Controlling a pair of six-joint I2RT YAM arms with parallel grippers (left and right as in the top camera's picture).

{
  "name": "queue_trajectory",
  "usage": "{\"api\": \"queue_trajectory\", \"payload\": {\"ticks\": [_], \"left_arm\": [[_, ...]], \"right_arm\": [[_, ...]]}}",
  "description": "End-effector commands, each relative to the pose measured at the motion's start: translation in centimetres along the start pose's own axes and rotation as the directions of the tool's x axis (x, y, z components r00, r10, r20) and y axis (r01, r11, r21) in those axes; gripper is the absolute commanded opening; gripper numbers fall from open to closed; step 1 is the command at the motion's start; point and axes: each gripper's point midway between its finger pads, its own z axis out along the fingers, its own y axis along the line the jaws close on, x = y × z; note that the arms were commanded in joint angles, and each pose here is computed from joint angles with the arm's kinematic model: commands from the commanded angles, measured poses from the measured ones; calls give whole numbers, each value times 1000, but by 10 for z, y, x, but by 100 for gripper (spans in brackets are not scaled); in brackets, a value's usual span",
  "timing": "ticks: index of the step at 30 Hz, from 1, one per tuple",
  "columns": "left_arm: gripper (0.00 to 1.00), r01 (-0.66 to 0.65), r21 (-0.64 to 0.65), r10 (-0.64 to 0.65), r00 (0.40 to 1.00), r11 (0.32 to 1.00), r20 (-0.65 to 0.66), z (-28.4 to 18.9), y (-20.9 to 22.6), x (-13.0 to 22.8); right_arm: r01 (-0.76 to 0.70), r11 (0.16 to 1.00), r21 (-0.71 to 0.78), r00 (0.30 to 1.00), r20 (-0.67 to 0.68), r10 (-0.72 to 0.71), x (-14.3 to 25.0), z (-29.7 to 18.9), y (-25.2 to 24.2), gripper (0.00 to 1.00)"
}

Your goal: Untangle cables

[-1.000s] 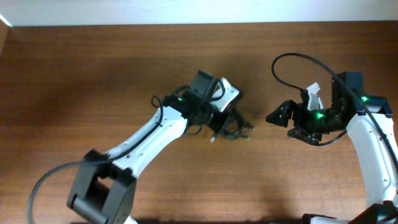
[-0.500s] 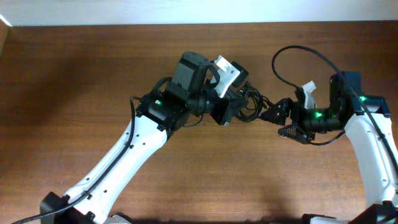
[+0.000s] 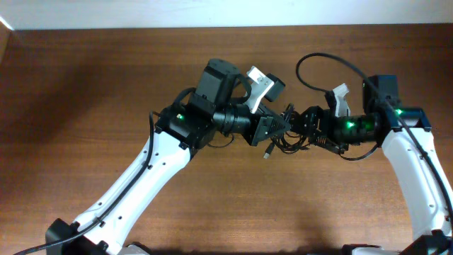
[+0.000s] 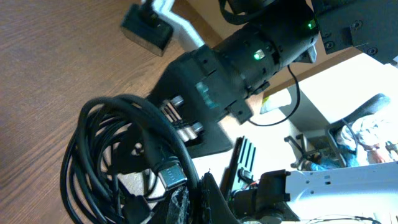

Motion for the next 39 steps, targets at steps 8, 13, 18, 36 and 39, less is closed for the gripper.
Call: {"api": "queue_trajectory", "payload": {"ticks": [8, 13, 18, 36, 39], "left_arm": [[0, -2, 11, 2, 1000, 1000, 25, -8, -4, -8], [0, -23, 72, 20, 999, 997, 42, -14, -12, -14], [0, 88, -143, -82, 995, 986, 49, -30, 40, -7], [0, 213, -669, -239, 969, 712, 54, -80, 134, 36], [0, 235, -619, -254, 965, 749, 60, -72, 125, 33]], "right_arm": [[-94, 927, 363, 993, 100, 61, -10, -9, -54, 98], [-160, 851, 501, 983, 157, 93, -11, -22, -80, 98], [-192, 818, 542, 978, 178, 111, -10, -28, -89, 98], [-186, 856, 481, 980, 153, 127, -7, -19, -79, 98], [-185, 858, 479, 980, 154, 126, -8, -19, -78, 98]]}}
